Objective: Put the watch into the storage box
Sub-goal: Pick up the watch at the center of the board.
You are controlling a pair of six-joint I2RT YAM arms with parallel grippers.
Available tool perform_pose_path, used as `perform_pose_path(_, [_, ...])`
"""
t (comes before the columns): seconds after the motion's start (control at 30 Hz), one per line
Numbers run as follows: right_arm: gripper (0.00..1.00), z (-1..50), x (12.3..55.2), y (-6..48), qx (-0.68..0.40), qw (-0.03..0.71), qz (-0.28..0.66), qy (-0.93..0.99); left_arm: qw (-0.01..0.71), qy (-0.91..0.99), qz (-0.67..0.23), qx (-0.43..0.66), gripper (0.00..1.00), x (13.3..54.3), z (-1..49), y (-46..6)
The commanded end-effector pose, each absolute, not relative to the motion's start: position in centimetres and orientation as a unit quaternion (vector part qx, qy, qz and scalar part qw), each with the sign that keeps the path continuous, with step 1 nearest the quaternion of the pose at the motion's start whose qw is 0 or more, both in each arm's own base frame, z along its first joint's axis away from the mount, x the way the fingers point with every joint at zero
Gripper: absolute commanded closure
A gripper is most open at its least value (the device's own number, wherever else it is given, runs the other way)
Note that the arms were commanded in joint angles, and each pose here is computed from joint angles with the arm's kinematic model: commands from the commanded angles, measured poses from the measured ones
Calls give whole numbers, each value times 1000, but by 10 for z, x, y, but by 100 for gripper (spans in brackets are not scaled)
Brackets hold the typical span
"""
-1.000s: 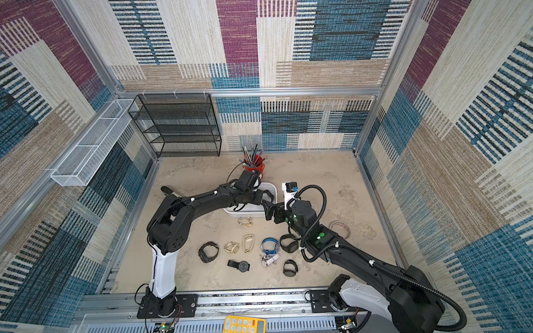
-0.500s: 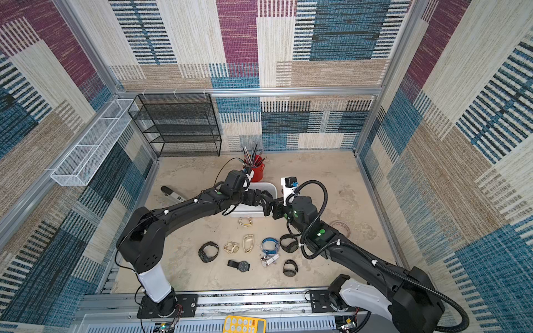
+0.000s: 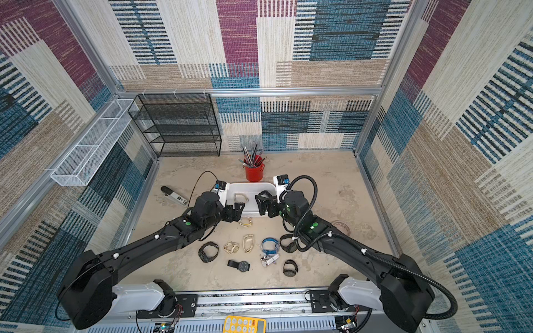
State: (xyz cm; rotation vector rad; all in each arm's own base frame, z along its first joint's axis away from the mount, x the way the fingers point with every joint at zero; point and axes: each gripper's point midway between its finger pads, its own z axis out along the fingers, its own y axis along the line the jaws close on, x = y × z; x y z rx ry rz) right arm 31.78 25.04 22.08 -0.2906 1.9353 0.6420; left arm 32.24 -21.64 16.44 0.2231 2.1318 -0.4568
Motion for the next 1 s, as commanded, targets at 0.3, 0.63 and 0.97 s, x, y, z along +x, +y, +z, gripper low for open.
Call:
perform_pose_path(0.3, [9,161,322,290,-164,399,270,861,510,853,-107,-30,4,272,154,-118])
perform_pose_path(0.63, [31,109,300,346,-230,310,259,885,542,831,-103,-75,2,249,155,-85])
perform_pose_path(0.97, [39,65,296,364,-250,275,208,905,542,832,-98,-70,2,243,156,-80])
